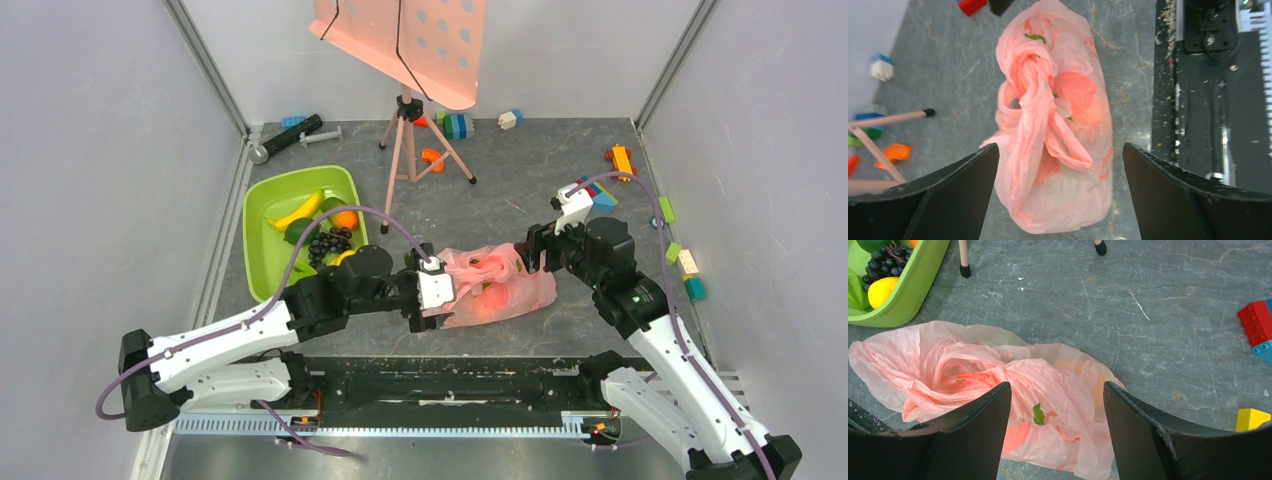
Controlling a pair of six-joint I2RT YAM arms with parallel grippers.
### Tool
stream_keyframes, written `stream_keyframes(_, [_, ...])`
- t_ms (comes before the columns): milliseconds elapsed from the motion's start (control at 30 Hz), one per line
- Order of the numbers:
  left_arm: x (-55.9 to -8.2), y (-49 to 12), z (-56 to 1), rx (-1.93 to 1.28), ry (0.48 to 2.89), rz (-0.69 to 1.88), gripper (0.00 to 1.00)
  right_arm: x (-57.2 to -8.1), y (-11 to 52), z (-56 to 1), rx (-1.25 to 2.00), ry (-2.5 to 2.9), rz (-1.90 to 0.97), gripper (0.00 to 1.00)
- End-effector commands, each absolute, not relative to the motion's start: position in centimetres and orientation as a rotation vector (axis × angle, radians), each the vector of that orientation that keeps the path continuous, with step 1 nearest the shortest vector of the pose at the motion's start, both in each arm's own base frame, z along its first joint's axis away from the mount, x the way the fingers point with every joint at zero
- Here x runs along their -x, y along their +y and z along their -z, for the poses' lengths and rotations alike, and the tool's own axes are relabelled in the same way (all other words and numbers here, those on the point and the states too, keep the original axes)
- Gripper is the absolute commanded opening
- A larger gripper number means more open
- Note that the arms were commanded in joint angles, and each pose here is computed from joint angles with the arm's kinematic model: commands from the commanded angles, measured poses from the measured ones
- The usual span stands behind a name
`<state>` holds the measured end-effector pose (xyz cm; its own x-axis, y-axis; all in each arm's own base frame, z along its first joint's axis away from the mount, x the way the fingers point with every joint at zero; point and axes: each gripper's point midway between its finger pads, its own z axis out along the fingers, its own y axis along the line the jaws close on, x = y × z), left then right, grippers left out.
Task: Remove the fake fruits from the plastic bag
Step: Untie the plastic bag at the center of the board.
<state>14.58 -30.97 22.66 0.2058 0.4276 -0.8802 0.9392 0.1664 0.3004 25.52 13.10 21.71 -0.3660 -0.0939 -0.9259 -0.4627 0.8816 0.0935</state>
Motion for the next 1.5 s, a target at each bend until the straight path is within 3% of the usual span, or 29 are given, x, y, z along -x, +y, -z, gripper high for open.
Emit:
stream_keyframes(0, [-15.6, -32.5, -25.1, -1.524, 1.096, 0.489, 1.00, -25.4, 13.2, -22.8, 0.427, 1.883, -0.417, 0.71])
stream_keyframes(433, [-18.0, -35.7, -21.8, -1.663, 1.099, 0.394, 0.90, -24.7, 13.1, -22.2, 0.455, 1.897, -0.418, 0.71])
stream_keyframes(667, [-20.3, -35.7, -21.4, -1.643, 1.162, 0.271, 0.69, -24.6, 13.3, -21.9, 0.464, 1.902, -0.431, 0.71])
stream_keyframes(1000, [-20.8, -34.9, -19.2, -1.689, 1.211, 0.211, 0.63, -24.3, 14.3, -22.2, 0.511, 1.876, -0.482, 0.71])
stream_keyframes(1167, [-21.0, -34.7, -18.7, -1.697, 1.244, 0.197, 0.41, -24.2, 14.8, -21.8, 0.538, 1.859, -0.513, 0.74])
stream_keyframes(1300, [-20.8, -34.5, -18.4, -1.709, 1.260, 0.204, 0.04, -24.0, 16.1, -20.6, 0.636, 1.840, -0.562, 0.78])
stream_keyframes(1467, [-19.6, -34.3, -18.2, -1.730, 1.221, 0.259, 0.02, -24.3, 17.4, -20.8, 0.705, 1.834, -0.616, 0.76])
